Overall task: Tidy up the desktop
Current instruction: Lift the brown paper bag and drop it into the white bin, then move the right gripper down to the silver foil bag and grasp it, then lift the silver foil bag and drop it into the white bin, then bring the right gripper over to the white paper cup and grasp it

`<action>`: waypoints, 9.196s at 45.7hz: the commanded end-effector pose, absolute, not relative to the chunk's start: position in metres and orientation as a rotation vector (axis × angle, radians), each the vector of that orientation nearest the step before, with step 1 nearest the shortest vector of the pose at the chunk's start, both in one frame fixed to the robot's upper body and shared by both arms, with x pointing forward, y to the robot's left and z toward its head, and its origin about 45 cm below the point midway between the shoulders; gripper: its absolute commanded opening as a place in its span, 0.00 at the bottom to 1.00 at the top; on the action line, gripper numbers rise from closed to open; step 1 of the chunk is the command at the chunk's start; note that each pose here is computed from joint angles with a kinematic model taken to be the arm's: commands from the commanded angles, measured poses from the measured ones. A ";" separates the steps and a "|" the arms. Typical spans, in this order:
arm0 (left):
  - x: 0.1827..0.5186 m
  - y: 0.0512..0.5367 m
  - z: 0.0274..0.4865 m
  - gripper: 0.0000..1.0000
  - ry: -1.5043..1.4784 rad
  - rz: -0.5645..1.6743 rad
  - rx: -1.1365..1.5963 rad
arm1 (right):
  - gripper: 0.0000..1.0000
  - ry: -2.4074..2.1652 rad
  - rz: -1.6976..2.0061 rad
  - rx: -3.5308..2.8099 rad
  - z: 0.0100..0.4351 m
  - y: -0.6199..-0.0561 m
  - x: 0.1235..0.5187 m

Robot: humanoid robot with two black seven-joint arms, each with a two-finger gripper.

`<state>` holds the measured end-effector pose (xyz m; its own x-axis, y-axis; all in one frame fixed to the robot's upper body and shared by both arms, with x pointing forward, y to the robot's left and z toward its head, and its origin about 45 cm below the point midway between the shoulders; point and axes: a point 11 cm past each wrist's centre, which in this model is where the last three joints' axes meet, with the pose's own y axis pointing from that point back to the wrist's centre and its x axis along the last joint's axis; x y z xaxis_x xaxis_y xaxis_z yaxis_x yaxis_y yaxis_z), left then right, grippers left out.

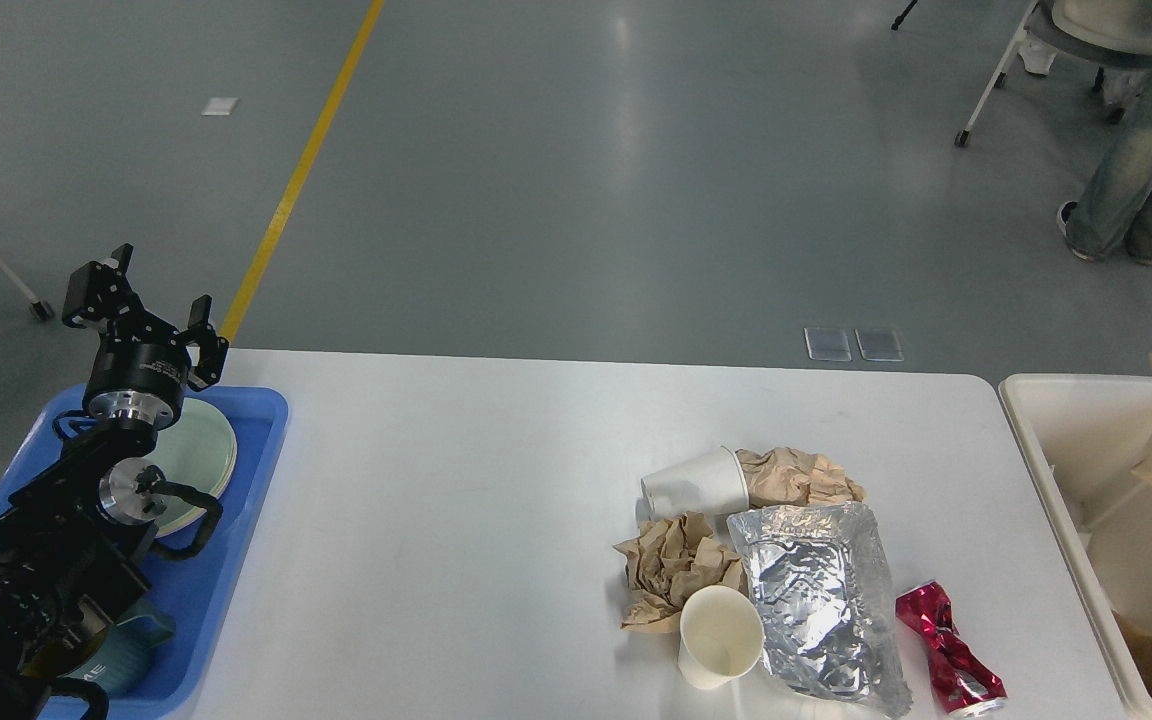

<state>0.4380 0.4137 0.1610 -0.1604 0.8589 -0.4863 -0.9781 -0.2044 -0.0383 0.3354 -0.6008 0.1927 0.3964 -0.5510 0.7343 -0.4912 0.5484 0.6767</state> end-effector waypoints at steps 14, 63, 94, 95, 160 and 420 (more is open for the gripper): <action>0.438 0.413 0.161 0.96 0.333 1.724 -0.479 | 1.00 -1.272 -0.047 1.006 0.150 -0.598 0.328; 0.438 0.414 0.161 0.96 0.333 1.725 -0.478 | 1.00 -0.194 0.056 1.761 0.361 -0.267 0.409; 0.438 0.414 0.161 0.96 0.333 1.725 -0.478 | 1.00 -0.387 -0.070 1.488 0.103 -0.358 0.339; 0.438 0.414 0.161 0.96 0.332 1.724 -0.476 | 1.00 -0.394 -0.065 1.483 0.099 -0.358 0.338; 0.438 0.414 0.161 0.96 0.333 1.725 -0.478 | 0.00 -0.344 0.011 1.515 0.070 -0.321 0.328; 0.438 0.414 0.161 0.96 0.333 1.725 -0.478 | 0.95 -0.961 -0.593 1.888 0.080 -0.215 0.375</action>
<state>0.4380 0.4136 0.1610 -0.1604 0.8589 -0.4864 -0.9781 -0.2044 -0.0383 0.3753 -0.2213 0.0833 0.6096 -0.7925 0.0183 -0.3668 -0.2615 0.8928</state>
